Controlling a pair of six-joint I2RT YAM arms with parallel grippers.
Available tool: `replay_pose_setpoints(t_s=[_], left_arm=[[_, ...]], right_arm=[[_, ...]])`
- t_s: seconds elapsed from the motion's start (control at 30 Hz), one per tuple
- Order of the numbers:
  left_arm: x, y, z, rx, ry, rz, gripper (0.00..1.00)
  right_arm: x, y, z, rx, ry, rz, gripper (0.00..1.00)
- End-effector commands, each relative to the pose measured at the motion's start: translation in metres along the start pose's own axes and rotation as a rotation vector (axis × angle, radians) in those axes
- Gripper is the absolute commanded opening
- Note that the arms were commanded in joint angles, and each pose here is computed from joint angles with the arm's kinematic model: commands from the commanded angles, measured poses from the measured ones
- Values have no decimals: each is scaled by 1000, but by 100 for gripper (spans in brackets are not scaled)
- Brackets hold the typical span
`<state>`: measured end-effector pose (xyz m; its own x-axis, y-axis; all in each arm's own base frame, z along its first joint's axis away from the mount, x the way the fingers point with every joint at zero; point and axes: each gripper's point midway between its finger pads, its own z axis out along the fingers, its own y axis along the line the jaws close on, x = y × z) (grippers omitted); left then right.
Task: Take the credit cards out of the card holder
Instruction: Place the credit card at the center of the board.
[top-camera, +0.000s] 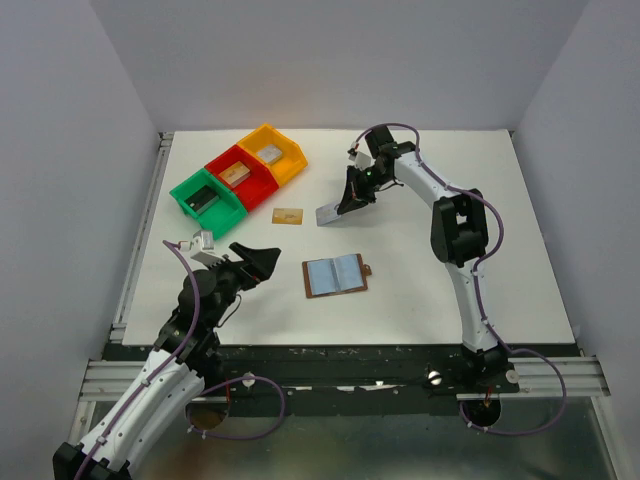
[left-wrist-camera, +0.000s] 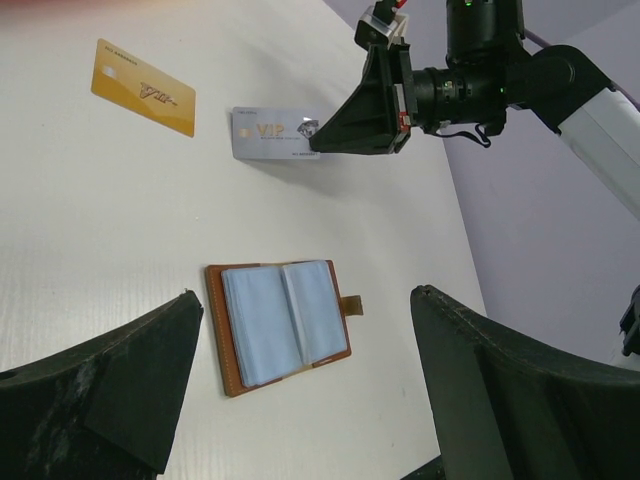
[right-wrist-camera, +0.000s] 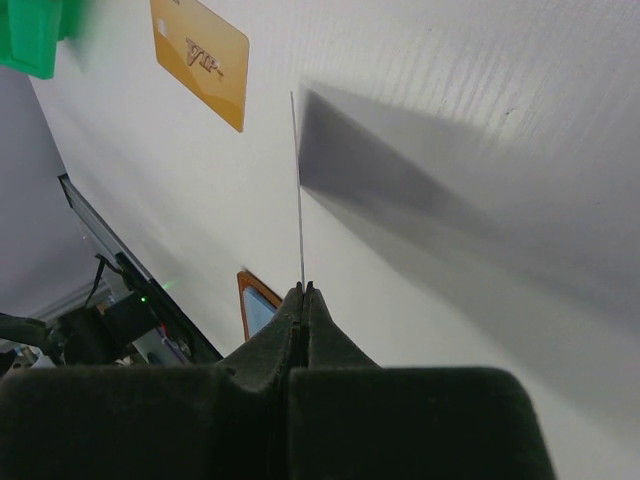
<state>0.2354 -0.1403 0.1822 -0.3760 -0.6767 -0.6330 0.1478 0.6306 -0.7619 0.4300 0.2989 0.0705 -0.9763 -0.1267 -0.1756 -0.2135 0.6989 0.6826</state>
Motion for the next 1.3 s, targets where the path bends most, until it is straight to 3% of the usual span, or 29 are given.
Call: replay_pose_setpoints(t_s=[0.0,0.47,0.9,1.27], left_arm=[[6,1,1,14,16,-3,96],[7,3,2,11,21,0,97],[9,4,3,8,29,0,97],[8,5,3,2,24,0,98]], right_arm=[[2,-2,0,-16,29,29,1],[-2,-8,-5,18,9,40,20],[-9,-15,-16,60,-29,50,25],[-21,-28,-65,161,-186,67,27]])
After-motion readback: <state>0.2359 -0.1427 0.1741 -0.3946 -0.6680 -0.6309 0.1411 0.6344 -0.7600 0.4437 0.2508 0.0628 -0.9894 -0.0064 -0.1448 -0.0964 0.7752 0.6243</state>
